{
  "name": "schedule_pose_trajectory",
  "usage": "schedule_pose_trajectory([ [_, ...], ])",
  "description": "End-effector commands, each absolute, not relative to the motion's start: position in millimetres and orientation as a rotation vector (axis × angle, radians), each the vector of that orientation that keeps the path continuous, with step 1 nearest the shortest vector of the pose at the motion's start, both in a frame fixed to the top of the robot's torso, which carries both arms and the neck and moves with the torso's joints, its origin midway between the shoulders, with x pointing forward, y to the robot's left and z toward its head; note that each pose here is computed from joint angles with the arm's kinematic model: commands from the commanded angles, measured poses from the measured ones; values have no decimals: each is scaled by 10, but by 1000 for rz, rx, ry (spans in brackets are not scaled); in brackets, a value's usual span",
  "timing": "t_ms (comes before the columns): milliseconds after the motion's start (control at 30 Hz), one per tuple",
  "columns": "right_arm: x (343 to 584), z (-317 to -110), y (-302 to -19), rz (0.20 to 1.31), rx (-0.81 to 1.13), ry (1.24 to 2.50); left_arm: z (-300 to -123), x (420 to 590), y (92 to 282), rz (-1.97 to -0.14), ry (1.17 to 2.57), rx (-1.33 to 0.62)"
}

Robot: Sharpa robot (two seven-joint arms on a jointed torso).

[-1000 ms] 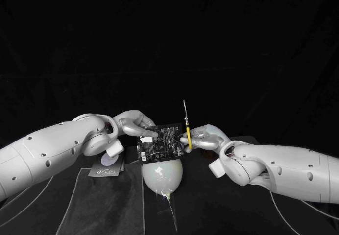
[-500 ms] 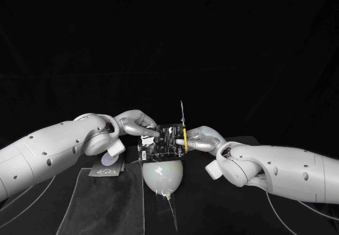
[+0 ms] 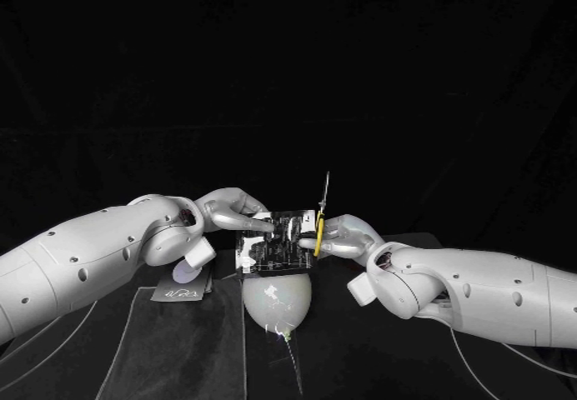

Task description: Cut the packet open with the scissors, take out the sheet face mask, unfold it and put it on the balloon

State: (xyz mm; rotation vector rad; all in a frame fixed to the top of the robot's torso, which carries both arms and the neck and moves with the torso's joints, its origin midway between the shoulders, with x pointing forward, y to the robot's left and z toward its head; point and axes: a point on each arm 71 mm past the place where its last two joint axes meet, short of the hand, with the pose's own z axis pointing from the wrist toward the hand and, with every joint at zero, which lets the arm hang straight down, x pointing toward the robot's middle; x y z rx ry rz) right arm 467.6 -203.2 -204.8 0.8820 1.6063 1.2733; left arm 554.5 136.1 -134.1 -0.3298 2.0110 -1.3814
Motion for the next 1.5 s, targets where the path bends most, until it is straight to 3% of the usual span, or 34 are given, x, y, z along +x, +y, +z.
schedule_pose_trajectory([
  [33,4671,-2015,-2033,1282,886,1552,-1304,5535,1329,-1453,1990,-422],
  [867,4586,-1946,-2103,1218,856,1474,-1306,5542,1402,-1548,1913,-746],
  [1100,4571,-1923,-2117,1195,851,1442,-1404,5569,1511,-1589,1868,-895],
  [1500,4589,-1927,-2155,1164,862,1434,-1575,5564,1563,-1577,1842,-986],
])
